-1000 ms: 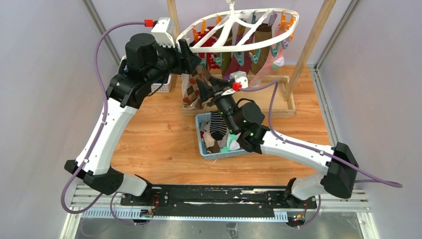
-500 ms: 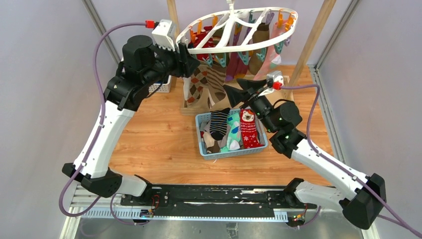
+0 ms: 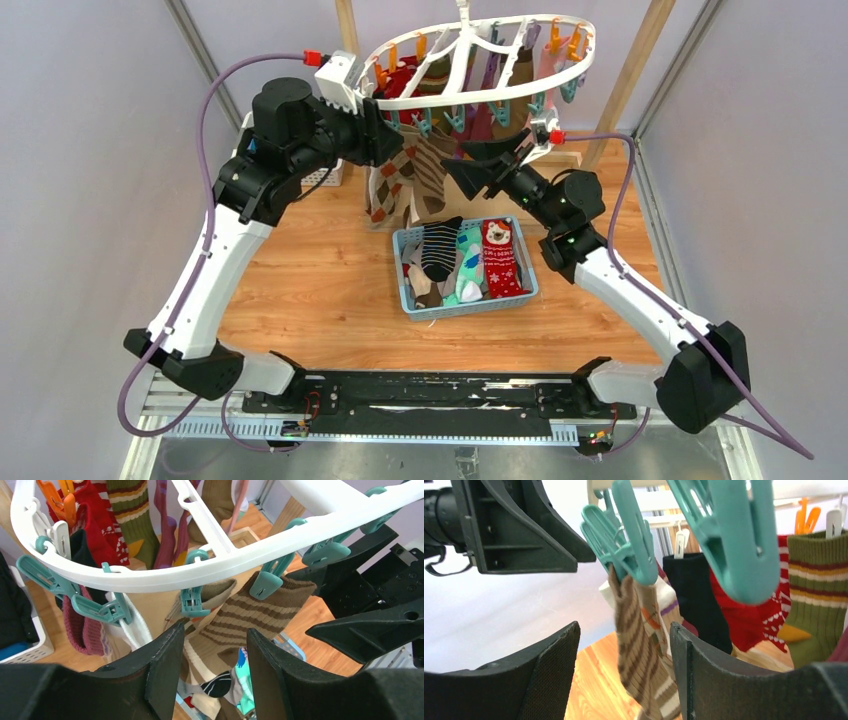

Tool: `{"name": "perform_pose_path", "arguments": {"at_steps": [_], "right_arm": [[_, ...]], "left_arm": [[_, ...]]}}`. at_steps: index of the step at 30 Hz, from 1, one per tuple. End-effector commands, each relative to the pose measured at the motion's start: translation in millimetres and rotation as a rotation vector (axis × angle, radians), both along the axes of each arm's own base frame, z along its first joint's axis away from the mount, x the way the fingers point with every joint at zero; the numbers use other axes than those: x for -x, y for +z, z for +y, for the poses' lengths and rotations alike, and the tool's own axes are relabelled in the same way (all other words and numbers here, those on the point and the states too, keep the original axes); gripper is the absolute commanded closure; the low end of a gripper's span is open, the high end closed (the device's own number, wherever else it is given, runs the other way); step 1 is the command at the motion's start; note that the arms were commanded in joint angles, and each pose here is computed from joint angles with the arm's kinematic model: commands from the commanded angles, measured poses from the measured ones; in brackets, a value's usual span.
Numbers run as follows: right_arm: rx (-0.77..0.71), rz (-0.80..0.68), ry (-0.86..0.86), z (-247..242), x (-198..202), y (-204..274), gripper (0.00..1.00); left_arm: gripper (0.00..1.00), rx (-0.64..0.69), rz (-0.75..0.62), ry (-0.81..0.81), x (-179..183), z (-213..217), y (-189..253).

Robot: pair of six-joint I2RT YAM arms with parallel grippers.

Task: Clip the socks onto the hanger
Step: Open the clamp at the hanger.

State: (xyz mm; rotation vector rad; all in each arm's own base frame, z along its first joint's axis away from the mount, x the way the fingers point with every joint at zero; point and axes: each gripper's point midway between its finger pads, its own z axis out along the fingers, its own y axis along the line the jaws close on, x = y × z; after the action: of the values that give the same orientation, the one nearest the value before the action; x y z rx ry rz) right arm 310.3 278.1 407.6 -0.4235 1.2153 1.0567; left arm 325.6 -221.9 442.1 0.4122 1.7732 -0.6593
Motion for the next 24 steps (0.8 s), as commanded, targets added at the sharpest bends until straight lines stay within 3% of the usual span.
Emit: {"name": "perform_pose_path", "arguments": {"at_steps": [1, 5, 9, 17, 24], "right_arm": [[-0.099, -0.101, 0.042, -1.7, 3.5, 38.0, 0.34], [-0.147, -0.102, 0.011, -9.0, -7.6, 39.5, 0.31], [-0.179, -0.097, 0.013, -15.7, -12.7, 38.3, 0.22], [-0.256, -0.043, -0.022, -36.8, 4.5, 7.2, 0.21], [-0.277, -0.011, -0.053, -51.3, 4.4, -2.4, 0.20]], "left_arm": [[0.48, 0.002, -0.009, -0.021, 11.4, 2.9, 3.7], [0.48, 0.006, -0.009, -0.025, 13.6, 3.3, 4.7], [0.48, 0.007, -0.011, -0.031, 15.5, 3.1, 5.0], [0.48, -0.078, 0.022, -0.020, 10.7, 8.1, -33.7], [0.48, -0.083, 0.012, 0.002, 5.2, 9.8, -29.8]]}}
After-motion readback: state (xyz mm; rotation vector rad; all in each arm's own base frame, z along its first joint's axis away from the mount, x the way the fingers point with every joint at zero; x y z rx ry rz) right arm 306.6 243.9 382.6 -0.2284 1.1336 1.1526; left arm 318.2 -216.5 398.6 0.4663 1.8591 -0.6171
